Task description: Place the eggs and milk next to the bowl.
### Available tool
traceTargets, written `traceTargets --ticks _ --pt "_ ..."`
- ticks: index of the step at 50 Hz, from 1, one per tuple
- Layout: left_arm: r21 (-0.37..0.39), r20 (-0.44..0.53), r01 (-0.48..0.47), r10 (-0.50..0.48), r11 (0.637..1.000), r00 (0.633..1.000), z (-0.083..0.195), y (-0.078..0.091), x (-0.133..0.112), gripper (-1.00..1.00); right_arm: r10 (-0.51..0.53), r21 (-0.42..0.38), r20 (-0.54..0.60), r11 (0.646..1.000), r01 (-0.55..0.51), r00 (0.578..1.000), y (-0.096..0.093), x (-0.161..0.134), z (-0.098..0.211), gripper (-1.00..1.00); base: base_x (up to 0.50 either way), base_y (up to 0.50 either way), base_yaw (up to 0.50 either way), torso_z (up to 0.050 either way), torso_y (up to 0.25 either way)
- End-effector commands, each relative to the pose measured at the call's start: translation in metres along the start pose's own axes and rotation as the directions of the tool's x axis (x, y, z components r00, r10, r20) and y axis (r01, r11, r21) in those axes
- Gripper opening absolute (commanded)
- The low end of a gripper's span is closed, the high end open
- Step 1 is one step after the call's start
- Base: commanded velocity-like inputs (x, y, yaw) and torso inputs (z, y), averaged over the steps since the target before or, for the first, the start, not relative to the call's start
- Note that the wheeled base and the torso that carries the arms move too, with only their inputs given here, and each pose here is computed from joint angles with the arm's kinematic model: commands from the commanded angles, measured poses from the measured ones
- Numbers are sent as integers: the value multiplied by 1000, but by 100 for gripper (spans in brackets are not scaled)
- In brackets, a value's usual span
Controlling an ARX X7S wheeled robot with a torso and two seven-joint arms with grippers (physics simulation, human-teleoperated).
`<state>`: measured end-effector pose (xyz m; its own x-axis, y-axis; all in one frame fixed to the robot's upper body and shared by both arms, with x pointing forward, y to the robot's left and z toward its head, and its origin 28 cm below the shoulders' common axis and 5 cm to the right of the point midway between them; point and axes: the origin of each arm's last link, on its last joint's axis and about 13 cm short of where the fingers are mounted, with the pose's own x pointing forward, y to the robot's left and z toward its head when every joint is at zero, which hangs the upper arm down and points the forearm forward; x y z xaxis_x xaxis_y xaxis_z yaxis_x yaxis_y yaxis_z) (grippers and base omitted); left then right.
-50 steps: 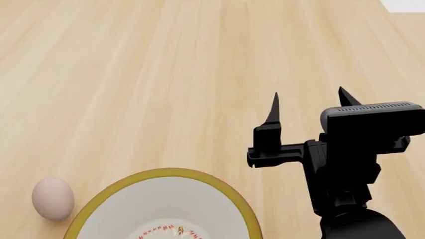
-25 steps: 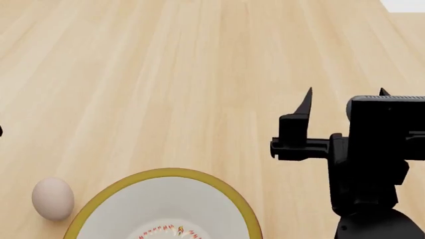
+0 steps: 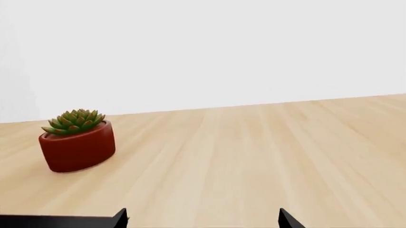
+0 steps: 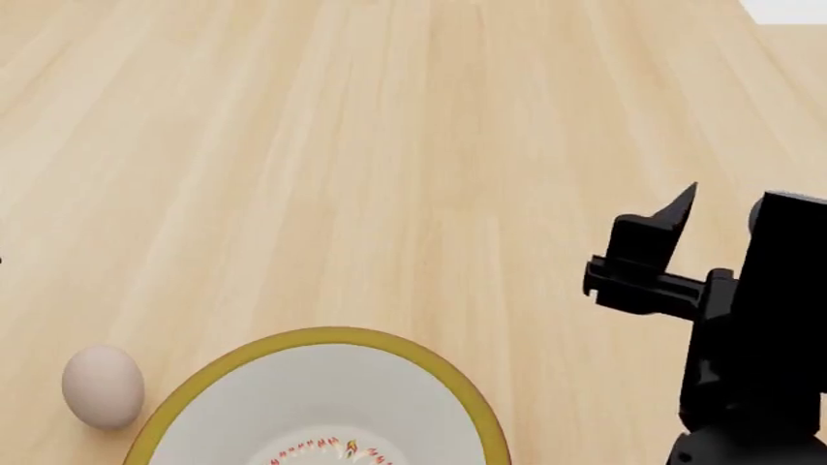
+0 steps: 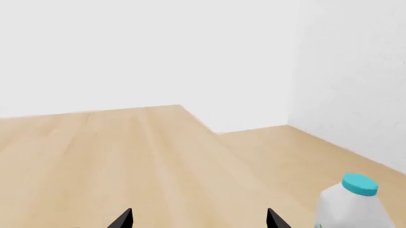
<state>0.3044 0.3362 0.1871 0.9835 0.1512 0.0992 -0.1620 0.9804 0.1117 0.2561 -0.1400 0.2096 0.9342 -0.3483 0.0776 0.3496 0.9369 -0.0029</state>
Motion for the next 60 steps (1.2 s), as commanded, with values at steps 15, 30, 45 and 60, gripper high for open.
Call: traceTargets --ticks 15,30,45,60 --pt "-11 14 10 -10 1000 1000 1 -3 0 100 -193 -7 -71 981 193 979 -9 -5 -2 100 0 0 0 0 0" --pt "-10 9 17 -17 1000 1000 -5 -3 3 100 -225 -45 -62 974 222 972 -22 -8 -2 100 0 0 0 0 0" --pt "-9 3 16 -15 1000 1000 -10 -3 6 100 -268 -72 -86 962 262 960 -41 -8 -5 100 0 0 0 0 0" --pt "-9 -1 20 -20 1000 1000 -9 -5 4 100 -305 -115 -109 949 293 946 -57 -3 -12 100 0 0 0 0 0"
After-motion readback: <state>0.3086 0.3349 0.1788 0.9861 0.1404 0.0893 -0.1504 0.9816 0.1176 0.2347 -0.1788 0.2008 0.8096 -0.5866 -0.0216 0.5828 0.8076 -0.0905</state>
